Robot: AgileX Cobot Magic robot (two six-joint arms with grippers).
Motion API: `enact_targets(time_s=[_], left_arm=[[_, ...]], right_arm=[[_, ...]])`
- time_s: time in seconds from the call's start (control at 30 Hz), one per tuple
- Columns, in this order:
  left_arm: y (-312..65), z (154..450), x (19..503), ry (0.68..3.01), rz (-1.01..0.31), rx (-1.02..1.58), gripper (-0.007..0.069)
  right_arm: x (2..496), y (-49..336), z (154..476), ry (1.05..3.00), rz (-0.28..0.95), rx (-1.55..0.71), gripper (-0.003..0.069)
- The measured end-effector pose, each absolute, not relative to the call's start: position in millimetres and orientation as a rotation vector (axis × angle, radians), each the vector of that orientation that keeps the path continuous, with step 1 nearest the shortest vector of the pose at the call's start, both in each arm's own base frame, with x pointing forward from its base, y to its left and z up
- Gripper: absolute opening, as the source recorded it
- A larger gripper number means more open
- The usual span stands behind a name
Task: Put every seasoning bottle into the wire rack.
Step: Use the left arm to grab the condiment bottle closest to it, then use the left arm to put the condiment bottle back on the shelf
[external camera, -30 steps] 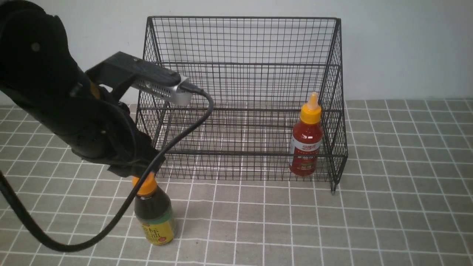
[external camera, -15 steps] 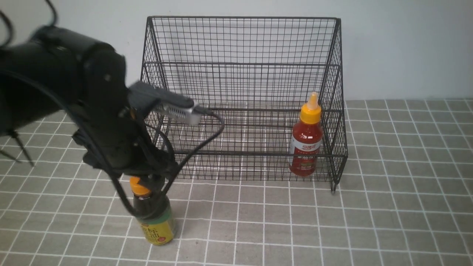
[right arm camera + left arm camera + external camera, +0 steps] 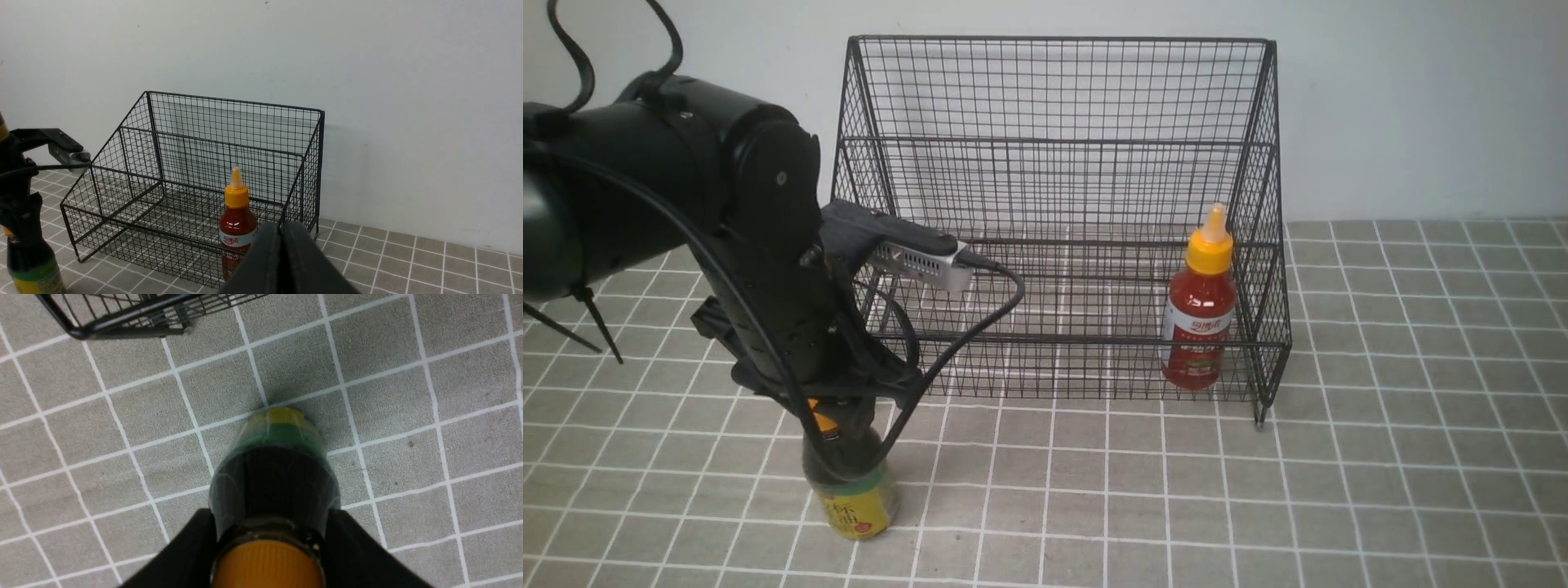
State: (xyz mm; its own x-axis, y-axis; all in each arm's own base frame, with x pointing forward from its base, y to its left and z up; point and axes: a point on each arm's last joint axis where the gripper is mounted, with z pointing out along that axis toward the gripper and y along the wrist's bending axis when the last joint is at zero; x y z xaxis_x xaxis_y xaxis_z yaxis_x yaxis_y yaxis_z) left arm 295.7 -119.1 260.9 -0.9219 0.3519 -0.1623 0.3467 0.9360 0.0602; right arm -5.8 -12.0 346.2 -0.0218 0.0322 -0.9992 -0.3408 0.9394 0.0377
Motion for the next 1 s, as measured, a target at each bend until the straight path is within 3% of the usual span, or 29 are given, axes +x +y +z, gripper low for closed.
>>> enact_targets(time_s=[0.3,0.53,0.83,1.0], left_arm=[[-131.4,348.5,316.2,2.750,-0.095,0.390,0.0300],[-132.2,384.1,323.2,2.626,-0.148,0.215,0.0298],[-139.4,373.6,351.5,2.556,-0.113,0.181,0.0298],[-145.4,347.5,370.4,2.588,-0.066,0.195,0.0298]], right_arm=[[-5.7,-12.3,346.3,1.568,0.297,-0.246,-0.0013],[-5.7,-12.3,346.3,1.568,0.297,-0.246,-0.0013],[-5.7,-12.3,346.4,1.567,0.298,-0.246,-0.0013],[-5.7,-12.3,346.4,1.567,0.298,-0.246,-0.0013]])
